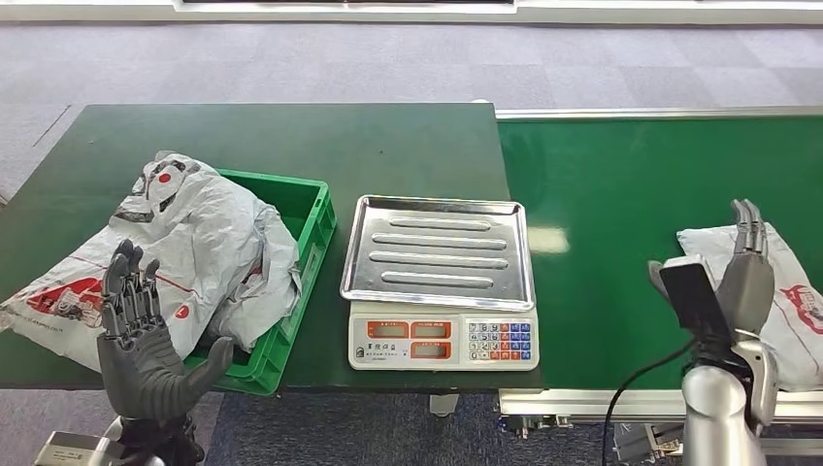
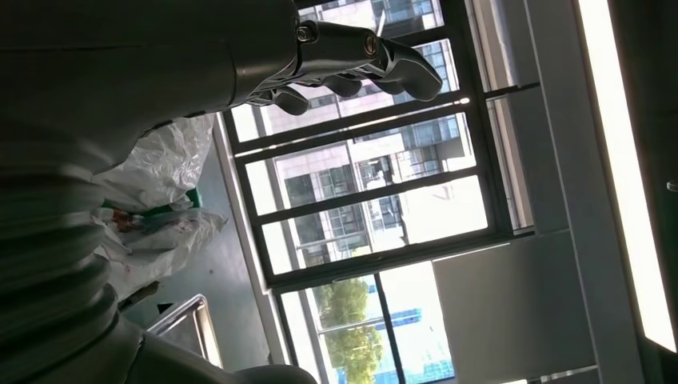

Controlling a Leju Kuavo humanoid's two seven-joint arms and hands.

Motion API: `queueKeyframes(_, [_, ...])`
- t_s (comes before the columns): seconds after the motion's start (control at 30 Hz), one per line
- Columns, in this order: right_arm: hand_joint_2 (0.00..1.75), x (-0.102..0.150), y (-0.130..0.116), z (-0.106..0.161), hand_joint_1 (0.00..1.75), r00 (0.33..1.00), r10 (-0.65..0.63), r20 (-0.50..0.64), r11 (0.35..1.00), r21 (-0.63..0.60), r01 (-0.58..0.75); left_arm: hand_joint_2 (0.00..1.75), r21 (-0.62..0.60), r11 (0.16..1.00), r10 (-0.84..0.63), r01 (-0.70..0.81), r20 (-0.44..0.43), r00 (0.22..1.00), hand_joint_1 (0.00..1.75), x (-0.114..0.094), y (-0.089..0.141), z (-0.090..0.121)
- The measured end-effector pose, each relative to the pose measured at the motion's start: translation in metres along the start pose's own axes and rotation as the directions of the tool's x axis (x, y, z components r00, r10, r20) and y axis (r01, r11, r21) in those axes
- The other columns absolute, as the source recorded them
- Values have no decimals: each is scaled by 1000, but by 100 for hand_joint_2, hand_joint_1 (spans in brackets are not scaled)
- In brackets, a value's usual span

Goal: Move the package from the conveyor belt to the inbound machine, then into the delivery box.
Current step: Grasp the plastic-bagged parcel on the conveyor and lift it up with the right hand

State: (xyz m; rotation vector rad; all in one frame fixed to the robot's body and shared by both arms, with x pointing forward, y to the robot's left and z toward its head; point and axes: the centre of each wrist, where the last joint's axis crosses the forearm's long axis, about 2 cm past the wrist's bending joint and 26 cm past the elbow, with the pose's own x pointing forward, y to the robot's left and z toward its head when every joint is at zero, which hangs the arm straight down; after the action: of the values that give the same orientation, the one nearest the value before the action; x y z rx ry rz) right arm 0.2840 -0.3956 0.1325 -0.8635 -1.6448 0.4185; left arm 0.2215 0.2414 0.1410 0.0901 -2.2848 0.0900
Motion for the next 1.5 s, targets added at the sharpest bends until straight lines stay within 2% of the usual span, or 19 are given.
queueKeyframes(0.1, [175, -34, -12, -37, 0, 960, 218, -175, 975, 75, -208, 175, -7, 1000, 14, -14, -3, 1000, 0, -1, -3, -5])
queueKeyframes(0.2, [175, -72, -30, -59, 0, 843, 384, -376, 921, 226, -319, 175, -16, 999, 33, -33, -9, 999, 0, -2, -6, -8])
queueKeyframes(0.27, [175, -96, -41, -60, 0, 756, 442, -482, 890, 339, -305, 175, -22, 999, 41, -42, -13, 999, 0, -3, -7, -8])
queueKeyframes(0.4, [175, -137, -59, -40, 0, 524, 551, -649, 808, 573, -139, 175, -40, 998, 46, -47, -23, 999, 0, -5, -9, -8])
queueKeyframes(0.53, [175, -156, -67, -23, 0, 431, 592, -681, 776, 627, -76, 175, -46, 998, 45, -47, -27, 999, 0, -6, -10, -9])
queueKeyframes(0.67, [175, -163, -73, -17, 0, 393, 604, -694, 767, 639, -50, 175, -47, 998, 45, -47, -28, 999, 0, -6, -11, -9])
queueKeyframes(0.97, [175, -165, -76, -16, 0, 372, 619, -692, 747, 665, -4, 175, -48, 998, 46, -47, -30, 998, 0, -6, -12, -10])
queueKeyframes(1.27, [175, -168, -77, -12, 0, 329, 661, -675, 682, 723, 113, 175, -50, 997, 52, -54, -34, 998, 0, -10, -15, -15])
queueKeyframes(1.5, [175, -170, -79, -9, 1, 295, 679, -673, 661, 734, 154, 175, -57, 997, 57, -59, -42, 997, 0, -14, -18, -17])
